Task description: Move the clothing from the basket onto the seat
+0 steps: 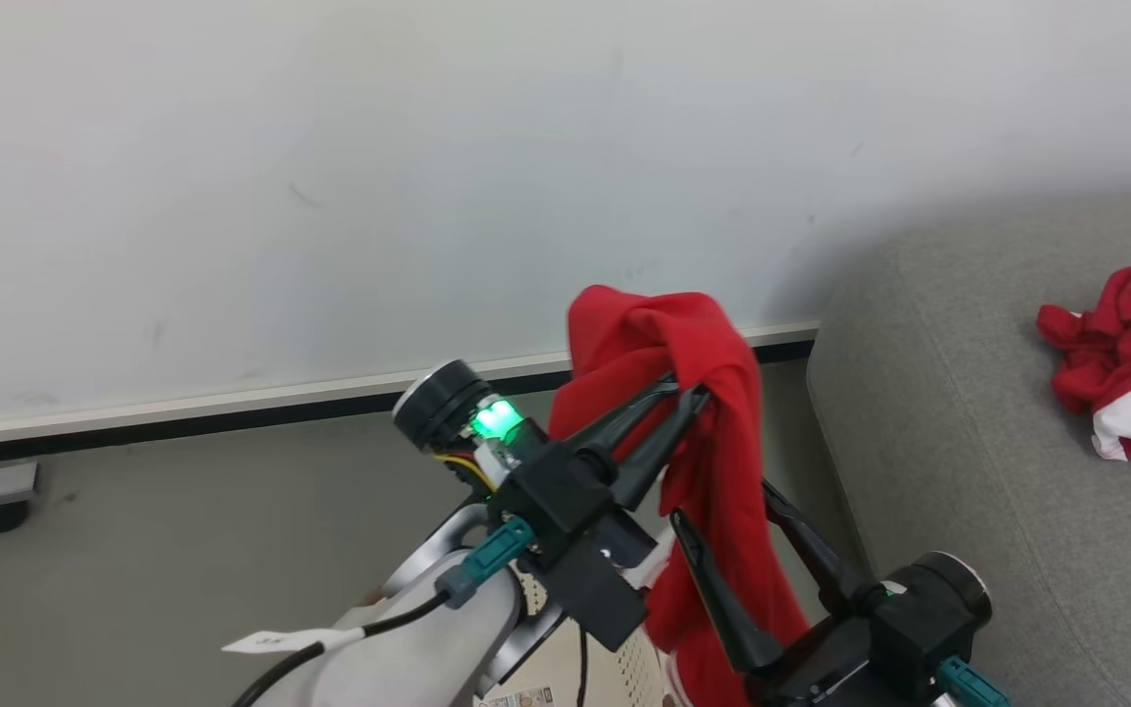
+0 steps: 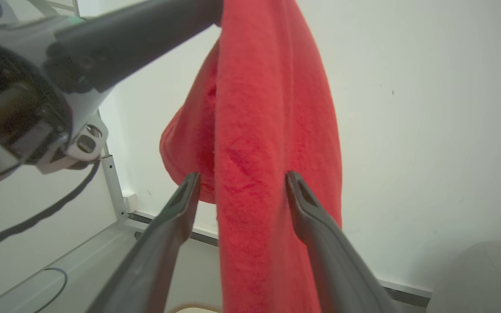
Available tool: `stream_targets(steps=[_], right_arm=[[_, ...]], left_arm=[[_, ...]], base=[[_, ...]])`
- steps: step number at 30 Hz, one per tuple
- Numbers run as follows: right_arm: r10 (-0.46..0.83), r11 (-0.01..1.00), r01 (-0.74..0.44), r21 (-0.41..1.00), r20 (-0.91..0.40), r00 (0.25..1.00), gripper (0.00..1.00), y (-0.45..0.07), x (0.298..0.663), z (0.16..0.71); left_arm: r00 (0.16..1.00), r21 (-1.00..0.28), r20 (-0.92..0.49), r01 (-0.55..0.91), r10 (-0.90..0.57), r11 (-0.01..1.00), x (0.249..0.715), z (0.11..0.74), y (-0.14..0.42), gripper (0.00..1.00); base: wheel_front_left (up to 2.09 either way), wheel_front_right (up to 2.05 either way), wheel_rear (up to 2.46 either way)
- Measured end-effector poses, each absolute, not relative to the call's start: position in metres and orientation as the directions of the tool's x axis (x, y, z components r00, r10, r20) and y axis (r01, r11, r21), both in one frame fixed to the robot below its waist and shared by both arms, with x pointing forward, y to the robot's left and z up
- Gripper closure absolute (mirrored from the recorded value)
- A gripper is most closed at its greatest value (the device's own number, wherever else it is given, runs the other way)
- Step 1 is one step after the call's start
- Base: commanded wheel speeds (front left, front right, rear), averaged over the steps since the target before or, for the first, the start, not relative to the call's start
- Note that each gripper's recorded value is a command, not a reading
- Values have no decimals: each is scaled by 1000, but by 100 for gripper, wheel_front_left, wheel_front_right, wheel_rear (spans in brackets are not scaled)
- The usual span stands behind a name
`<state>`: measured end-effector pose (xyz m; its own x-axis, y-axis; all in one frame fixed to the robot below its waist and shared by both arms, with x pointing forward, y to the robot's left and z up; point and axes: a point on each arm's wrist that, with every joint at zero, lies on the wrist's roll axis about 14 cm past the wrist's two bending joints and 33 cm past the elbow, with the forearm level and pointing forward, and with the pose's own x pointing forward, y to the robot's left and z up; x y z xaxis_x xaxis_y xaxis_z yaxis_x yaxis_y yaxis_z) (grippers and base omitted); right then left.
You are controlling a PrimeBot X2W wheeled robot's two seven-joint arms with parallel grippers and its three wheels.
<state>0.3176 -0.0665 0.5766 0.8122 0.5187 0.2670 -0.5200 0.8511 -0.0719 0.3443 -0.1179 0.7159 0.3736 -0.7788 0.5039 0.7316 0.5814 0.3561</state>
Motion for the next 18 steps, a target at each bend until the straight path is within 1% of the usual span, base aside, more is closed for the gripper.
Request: stream_targets(steps=[5,6,7,8,9,14,18], right_arm=[[463,885,-455,-96,270,844,0,-84,324,578],[454,890,-444,-103,272,848,37,-86,325,579],[449,893,-435,-113,274,851,81,-88,325,580],[444,896,-427,-120,277,852,81,-89,326,581],[437,899,-420,-120,280,855,100,-91,326,582],[403,915,-386,-116,290,868,100,-98,327,584],[369,929,-356,-100,301,879,100,-106,329,586]], left_arm=[[296,382,500,768,-814,514,330,722,-141,100],[288,386,499,770,-817,507,329,722,-144,100],[284,388,496,773,-820,502,329,722,-146,100],[281,391,492,775,-824,497,329,721,-148,100],[280,396,486,774,-828,495,330,719,-150,100],[307,391,450,776,-838,495,343,704,-152,100],[312,385,424,788,-850,481,348,693,-153,100]], base=[[0,0,0],[0,0,0],[0,0,0],[0,0,0],[0,0,0],[0,0,0],[0,0,0]])
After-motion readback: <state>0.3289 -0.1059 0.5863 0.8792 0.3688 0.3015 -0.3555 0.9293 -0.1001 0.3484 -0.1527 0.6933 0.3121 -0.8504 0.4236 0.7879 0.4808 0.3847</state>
